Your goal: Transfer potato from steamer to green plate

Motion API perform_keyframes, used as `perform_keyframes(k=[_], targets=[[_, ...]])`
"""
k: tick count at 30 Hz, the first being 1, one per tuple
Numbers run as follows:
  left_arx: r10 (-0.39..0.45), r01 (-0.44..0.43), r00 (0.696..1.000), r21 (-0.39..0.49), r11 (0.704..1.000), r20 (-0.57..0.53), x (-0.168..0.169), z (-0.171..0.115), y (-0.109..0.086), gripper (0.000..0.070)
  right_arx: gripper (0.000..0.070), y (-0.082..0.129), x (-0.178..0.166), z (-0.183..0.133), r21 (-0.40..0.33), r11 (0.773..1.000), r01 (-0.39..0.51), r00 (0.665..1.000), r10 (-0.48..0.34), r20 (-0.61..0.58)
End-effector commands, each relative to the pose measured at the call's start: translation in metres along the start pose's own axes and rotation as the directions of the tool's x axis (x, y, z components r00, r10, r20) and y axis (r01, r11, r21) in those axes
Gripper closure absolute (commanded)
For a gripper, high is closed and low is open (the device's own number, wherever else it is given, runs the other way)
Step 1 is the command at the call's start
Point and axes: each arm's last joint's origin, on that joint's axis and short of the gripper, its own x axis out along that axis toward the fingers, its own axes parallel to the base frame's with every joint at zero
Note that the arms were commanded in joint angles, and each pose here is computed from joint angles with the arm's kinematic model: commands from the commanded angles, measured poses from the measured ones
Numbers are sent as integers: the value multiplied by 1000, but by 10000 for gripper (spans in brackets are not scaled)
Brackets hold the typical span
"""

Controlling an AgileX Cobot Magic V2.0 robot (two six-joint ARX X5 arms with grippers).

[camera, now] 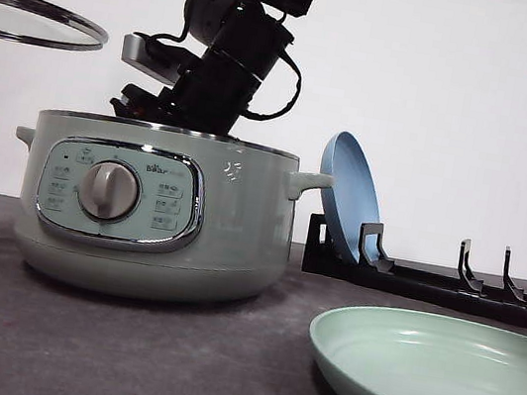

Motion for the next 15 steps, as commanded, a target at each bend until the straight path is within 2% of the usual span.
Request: perform_keyframes(k=[1,5,9,15], targets=[[1,-2,996,2,1000,88,-19,6,0,684,302,2,11,2,-4,1000,-9,1000,9,-8],[1,-2,996,2,1000,88,-19,6,0,684,390,2,11,0,6,1000,-14,1000,14,-28],[1,-2,996,2,1000,87,-19,6,0,684,402,3,7,3,16,1000,-8,1000,8,-11],[1,-1,996,1,1000,87,-19,6,0,684,442,3,-37,23,35,999,14,998,-16,54]])
